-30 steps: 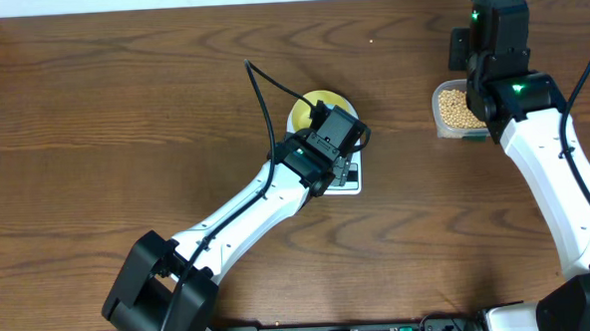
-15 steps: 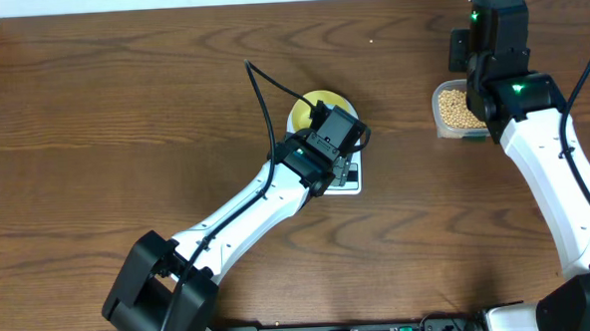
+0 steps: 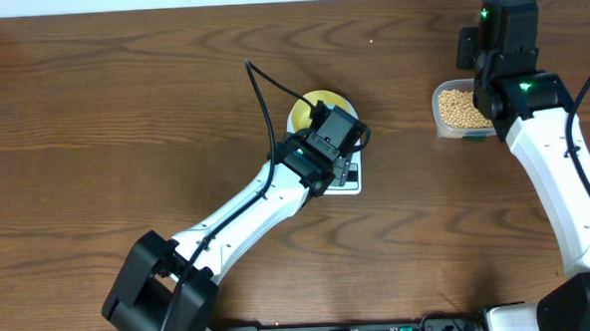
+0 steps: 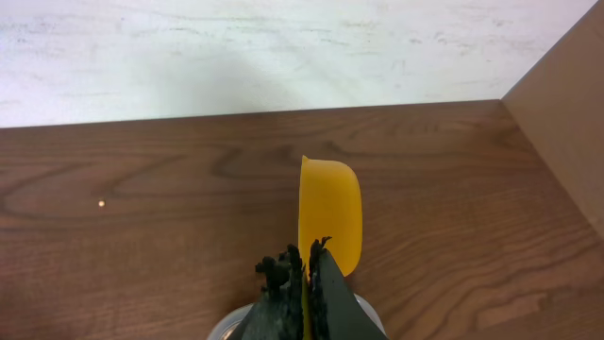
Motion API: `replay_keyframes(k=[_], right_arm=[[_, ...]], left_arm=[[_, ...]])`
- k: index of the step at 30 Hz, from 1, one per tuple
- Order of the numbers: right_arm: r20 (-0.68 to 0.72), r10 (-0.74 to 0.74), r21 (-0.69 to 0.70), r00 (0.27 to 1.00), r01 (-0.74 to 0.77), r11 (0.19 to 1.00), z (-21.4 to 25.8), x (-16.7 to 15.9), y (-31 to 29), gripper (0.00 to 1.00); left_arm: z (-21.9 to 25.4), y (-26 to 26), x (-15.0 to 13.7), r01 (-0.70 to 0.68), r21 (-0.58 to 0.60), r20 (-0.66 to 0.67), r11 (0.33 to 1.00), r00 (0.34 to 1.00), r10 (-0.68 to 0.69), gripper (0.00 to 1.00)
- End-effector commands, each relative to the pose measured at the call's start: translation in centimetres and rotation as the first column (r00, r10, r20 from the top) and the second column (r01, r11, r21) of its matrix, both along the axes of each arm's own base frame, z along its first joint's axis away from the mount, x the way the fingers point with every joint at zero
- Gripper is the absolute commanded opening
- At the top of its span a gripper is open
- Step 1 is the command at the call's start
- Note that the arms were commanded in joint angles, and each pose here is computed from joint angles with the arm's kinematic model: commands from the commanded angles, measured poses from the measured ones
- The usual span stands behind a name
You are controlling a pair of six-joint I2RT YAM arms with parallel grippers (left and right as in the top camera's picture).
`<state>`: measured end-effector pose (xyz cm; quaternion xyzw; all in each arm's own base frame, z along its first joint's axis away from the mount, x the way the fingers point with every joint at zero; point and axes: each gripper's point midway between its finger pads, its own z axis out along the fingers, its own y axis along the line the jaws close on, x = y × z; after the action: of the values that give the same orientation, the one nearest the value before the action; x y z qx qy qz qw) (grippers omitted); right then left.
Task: Scoop item into bowl and weigh 50g on scale
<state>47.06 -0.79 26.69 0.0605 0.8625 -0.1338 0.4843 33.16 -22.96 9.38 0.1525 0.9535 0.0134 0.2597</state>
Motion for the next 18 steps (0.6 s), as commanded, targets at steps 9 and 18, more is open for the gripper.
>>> replay_keyframes(k=[9,18], right_arm=[[0.032,-0.015,0.006,0.999,0.015,1.0,1.24,-0.08,-0.24,0.01],[0.022,-0.013,0.007,1.0,0.013,1.0,0.88,0.02,-0.18,0.01]], left_arm=[[0.36,0.44,0.11,0.004,0.019,0.017,1.0,1.0,-0.004,0.81],[0.36,0.44,0.11,0.004,0.019,0.017,1.0,1.0,-0.004,0.81]])
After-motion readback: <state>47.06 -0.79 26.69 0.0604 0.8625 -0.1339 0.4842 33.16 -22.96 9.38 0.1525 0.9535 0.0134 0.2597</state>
